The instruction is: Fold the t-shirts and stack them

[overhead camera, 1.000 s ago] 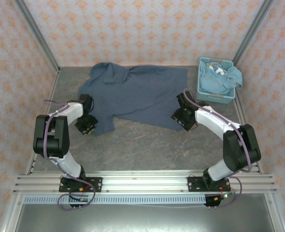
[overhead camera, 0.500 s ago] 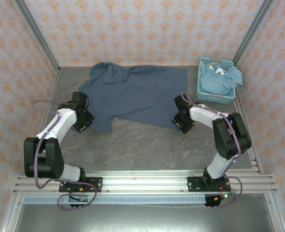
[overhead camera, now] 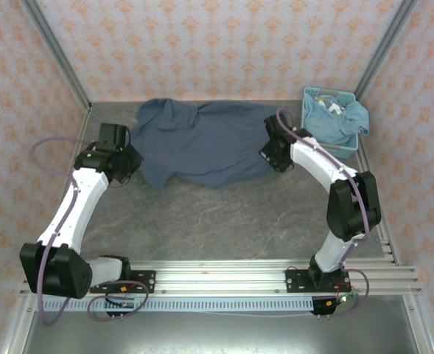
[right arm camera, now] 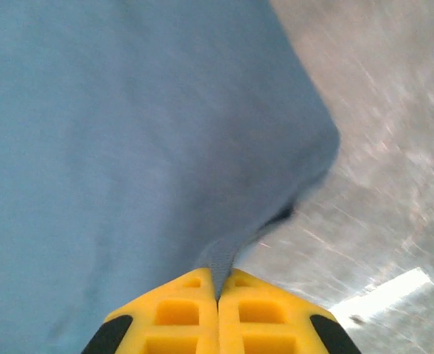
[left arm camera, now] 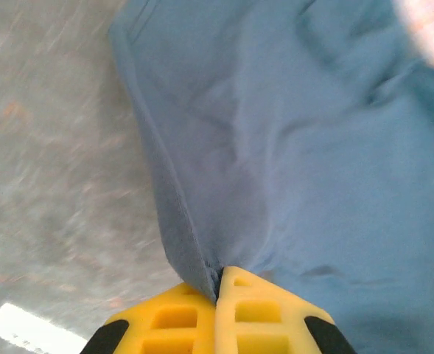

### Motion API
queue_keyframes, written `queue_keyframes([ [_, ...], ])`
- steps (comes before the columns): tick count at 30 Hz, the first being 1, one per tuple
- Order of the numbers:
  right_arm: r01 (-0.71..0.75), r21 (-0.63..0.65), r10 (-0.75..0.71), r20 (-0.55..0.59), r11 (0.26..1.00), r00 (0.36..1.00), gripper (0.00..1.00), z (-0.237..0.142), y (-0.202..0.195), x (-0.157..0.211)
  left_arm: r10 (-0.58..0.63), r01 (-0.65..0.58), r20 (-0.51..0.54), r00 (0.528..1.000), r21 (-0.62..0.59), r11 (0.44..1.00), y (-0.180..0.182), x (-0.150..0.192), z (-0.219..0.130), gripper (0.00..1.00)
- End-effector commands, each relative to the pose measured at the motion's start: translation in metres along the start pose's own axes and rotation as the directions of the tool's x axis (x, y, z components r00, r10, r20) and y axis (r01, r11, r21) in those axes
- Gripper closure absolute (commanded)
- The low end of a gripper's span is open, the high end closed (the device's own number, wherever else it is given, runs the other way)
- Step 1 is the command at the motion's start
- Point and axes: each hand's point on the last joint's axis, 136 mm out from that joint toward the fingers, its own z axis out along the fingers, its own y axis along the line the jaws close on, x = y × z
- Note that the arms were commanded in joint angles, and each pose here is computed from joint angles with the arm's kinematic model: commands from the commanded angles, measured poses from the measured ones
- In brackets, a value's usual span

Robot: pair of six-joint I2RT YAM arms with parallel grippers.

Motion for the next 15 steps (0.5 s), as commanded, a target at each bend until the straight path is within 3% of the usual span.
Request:
queue_keyframes([
  [1, 0.096, -0.011, -0.094, 0.13, 0.995, 0.987, 1.0, -0.057, 0.012, -0.034, -0.063, 0.041, 0.182, 0.981, 0.118, 0.992, -0.033, -0.044, -0.06, 1.0],
  [9, 0.117, -0.243, -0.031, 0.332, 0.963, 0.943, 1.0, -0.172, 0.038, -0.071, -0.125, -0.028, 0.416, 0.901, 0.343, 0.939, -0.07, -0.093, -0.182, 1.0],
  [15, 0.198, -0.52, 0.07, 0.451, 0.831, 0.89, 1.0, -0.272, 0.03, -0.063, -0.173, -0.132, 0.559, 0.811, 0.463, 0.877, -0.076, -0.107, -0.279, 1.0],
])
